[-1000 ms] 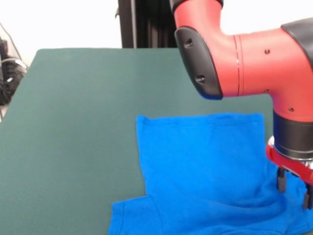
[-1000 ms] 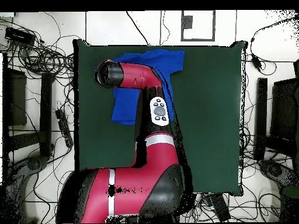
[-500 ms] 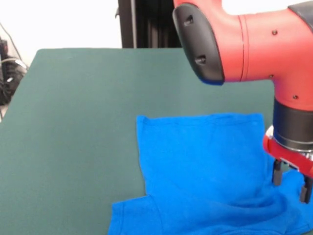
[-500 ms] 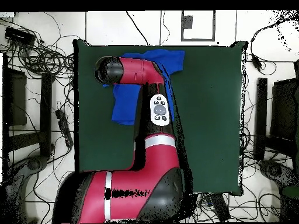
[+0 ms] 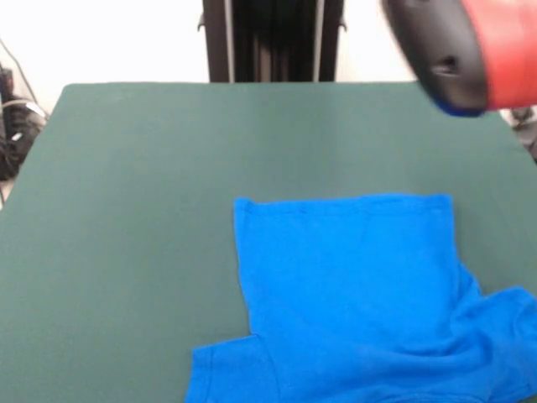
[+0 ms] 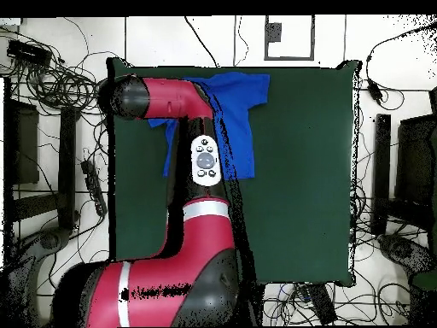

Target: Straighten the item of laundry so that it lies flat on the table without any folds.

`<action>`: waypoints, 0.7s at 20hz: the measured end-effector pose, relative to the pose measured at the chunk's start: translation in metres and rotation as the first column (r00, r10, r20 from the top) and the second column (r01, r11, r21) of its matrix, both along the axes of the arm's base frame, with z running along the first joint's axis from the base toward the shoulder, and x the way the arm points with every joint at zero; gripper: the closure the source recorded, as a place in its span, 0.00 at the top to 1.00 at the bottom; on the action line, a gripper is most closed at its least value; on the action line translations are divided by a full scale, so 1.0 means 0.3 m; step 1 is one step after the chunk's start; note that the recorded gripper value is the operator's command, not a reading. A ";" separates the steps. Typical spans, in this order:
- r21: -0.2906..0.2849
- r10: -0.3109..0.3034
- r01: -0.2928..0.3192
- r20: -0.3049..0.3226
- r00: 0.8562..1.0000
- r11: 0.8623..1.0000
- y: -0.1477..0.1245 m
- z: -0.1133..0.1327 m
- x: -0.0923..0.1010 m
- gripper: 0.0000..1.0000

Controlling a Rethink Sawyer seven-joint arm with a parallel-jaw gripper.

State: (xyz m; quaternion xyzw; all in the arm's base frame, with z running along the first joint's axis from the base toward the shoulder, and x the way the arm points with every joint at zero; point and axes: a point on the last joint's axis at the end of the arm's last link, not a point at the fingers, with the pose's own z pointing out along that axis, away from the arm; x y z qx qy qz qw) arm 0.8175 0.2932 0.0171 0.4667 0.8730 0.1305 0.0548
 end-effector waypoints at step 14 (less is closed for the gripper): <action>0.054 -0.033 0.034 -0.014 0.999 0.998 0.290 -0.218 -0.064 1.00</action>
